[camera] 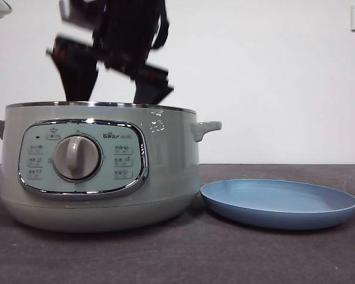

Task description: Take the pumpkin out from the steamer,put the pumpkin in the blue plate,close the lid

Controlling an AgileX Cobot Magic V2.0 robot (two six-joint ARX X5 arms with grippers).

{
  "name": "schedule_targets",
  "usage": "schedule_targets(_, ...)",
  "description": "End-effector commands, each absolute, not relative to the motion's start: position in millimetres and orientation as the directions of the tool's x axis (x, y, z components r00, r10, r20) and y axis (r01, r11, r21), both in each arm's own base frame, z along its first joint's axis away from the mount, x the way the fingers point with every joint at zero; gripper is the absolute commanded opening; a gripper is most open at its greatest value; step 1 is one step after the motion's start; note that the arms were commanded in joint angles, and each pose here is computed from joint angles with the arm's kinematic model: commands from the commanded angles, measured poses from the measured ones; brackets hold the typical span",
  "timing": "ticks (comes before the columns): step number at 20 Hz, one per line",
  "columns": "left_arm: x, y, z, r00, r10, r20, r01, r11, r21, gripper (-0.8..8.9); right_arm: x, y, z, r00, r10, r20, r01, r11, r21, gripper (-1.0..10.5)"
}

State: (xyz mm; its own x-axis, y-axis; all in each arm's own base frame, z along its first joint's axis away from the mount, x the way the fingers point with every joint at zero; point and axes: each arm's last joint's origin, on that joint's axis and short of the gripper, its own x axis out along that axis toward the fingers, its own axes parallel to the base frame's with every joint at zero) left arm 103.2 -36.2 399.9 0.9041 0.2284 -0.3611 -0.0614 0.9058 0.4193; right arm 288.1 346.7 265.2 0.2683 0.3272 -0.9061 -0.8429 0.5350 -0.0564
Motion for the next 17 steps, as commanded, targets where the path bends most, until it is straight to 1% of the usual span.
schedule_targets(1,100,-35,407,0.92,0.228,-0.318,-0.084,0.909,0.408,-0.09,294,355,242,0.248,0.302,-0.921,-0.851,0.523,-0.058,5.4)
schedule_targets(3,100,-35,407,0.92,0.228,-0.319,-0.084,0.909,0.409,-0.09,296,358,232,0.238,0.288,-0.928,-0.853,0.519,-0.057,5.4)
schedule_targets(5,100,-35,407,0.92,0.228,-0.32,-0.083,0.909,0.409,-0.09,297,359,231,0.242,0.293,-0.925,-0.852,0.52,-0.058,5.3)
schedule_targets(6,100,-35,406,0.919,0.229,-0.322,-0.082,0.908,0.411,-0.09,297,359,231,0.246,0.298,-0.922,-0.851,0.521,-0.059,4.9)
schedule_targets(7,100,-35,406,0.918,0.229,-0.324,-0.081,0.907,0.412,-0.09,298,359,231,0.248,0.297,-0.922,-0.851,0.522,-0.061,3.2)
schedule_targets(8,100,-35,406,0.918,0.229,-0.324,-0.081,0.907,0.413,-0.09,298,359,231,0.248,0.298,-0.922,-0.852,0.521,-0.061,1.2)
schedule_targets(9,100,-35,406,0.918,0.229,-0.324,-0.081,0.907,0.413,-0.09,297,359,231,0.248,0.298,-0.922,-0.852,0.52,-0.061,0.0)
schedule_targets(11,100,-35,406,0.918,0.228,-0.326,-0.078,0.907,0.413,-0.09,297,359,234,0.251,0.302,-0.92,-0.851,0.522,-0.061,-0.1)
schedule_targets(13,100,-35,406,0.918,0.223,-0.327,-0.074,0.909,0.411,-0.09,294,354,250,0.27,0.325,-0.906,-0.845,0.531,-0.061,-0.1)
schedule_targets(15,100,-35,406,0.919,0.222,-0.326,-0.074,0.909,0.41,-0.09,287,345,278,0.301,0.36,-0.883,-0.838,0.541,-0.065,-0.1)
schedule_targets(17,100,-35,406,0.919,0.221,-0.325,-0.074,0.909,0.409,-0.09,279,327,311,0.333,0.386,-0.861,-0.829,0.554,-0.072,-0.1)
